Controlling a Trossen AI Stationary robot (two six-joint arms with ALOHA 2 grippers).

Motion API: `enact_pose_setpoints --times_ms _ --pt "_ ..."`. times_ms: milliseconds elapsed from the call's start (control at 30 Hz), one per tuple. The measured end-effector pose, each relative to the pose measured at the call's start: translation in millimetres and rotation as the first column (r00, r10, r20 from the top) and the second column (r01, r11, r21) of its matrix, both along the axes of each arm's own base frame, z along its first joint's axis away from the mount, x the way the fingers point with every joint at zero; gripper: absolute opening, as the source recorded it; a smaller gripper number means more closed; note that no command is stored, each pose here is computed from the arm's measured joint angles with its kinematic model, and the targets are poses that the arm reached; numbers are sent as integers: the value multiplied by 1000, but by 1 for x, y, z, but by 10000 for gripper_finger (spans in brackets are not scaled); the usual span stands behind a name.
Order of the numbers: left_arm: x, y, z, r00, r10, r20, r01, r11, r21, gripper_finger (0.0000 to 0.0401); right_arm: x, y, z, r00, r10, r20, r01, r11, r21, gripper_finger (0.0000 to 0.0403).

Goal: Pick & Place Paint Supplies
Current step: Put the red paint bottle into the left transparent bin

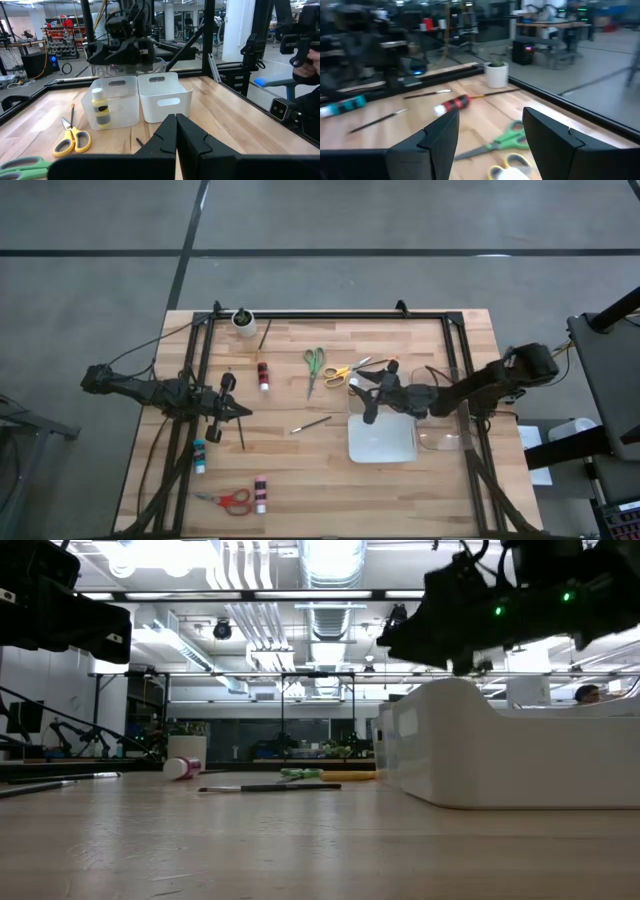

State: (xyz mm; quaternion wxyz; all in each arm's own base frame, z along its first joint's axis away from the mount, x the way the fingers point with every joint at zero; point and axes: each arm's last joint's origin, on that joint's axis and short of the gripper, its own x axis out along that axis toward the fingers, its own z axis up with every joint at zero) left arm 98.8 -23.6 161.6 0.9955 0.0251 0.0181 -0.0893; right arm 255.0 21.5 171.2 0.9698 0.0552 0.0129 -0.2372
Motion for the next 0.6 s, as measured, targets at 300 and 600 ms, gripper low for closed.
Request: enact_pose_setpoints --times_ms 300,600 --pt "0 0 0 1000 0 0 0 1000 0 3 16 -11 64 960 110 -256 -74 986 146 217" --pt "0 0 -1 1000 0 -7 0 1000 2 3 58 -14 108 854 231 -467 -226 972 66 217"
